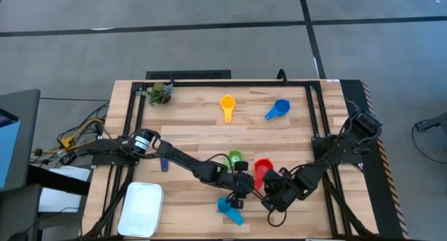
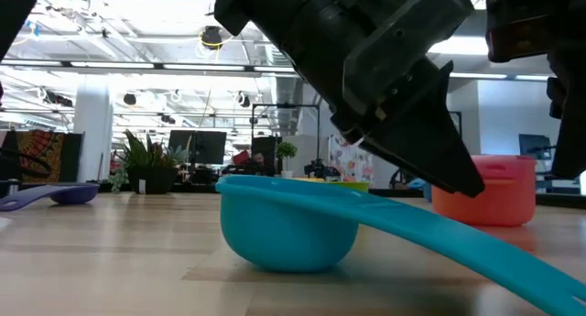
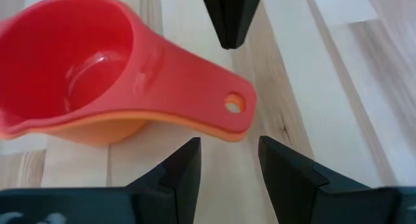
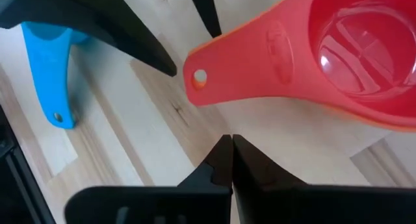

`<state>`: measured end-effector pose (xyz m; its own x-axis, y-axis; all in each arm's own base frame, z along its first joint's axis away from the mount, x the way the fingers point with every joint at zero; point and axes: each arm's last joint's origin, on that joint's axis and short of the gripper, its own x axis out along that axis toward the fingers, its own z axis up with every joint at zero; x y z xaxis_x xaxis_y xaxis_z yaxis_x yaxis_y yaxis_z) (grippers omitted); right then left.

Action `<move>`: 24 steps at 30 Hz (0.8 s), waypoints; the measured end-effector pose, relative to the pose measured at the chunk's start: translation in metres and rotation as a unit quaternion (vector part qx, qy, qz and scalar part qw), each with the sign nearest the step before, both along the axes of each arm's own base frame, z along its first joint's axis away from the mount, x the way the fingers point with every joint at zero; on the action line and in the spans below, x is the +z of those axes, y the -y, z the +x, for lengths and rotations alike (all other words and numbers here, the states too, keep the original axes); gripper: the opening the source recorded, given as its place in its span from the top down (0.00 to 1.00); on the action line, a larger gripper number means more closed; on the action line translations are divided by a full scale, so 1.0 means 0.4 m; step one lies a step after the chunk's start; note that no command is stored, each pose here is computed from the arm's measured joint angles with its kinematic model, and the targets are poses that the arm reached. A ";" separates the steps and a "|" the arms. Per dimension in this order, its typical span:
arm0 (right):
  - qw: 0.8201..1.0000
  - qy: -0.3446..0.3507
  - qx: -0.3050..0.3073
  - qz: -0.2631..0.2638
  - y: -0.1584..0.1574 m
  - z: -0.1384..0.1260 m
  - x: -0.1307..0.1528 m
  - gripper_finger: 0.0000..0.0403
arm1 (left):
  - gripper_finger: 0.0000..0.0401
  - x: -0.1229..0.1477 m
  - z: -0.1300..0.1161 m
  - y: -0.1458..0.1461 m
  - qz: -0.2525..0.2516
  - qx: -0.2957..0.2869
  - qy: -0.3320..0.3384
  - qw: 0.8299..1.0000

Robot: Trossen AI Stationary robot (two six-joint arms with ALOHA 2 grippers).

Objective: Nest measuring cups in basket
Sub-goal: Stack the blue measuring cup on top of the red measuring cup

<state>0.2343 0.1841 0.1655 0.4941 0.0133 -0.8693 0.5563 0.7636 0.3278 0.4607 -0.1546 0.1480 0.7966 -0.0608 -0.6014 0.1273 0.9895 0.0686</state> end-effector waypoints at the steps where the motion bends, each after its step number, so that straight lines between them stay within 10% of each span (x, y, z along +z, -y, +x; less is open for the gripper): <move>1: 1.000 0.000 0.001 -0.001 0.000 0.000 0.000 0.95 | 0.64 0.000 0.000 0.000 0.000 0.000 0.001 1.000; 17: 0.990 0.076 -0.043 -0.108 0.086 -0.106 0.181 0.89 | 0.64 0.158 -0.060 -0.024 0.064 0.056 0.004 0.996; 24: 0.983 0.050 -0.092 -0.151 0.179 -0.116 0.212 0.80 | 0.64 0.114 -0.079 -0.053 0.067 0.080 0.000 0.995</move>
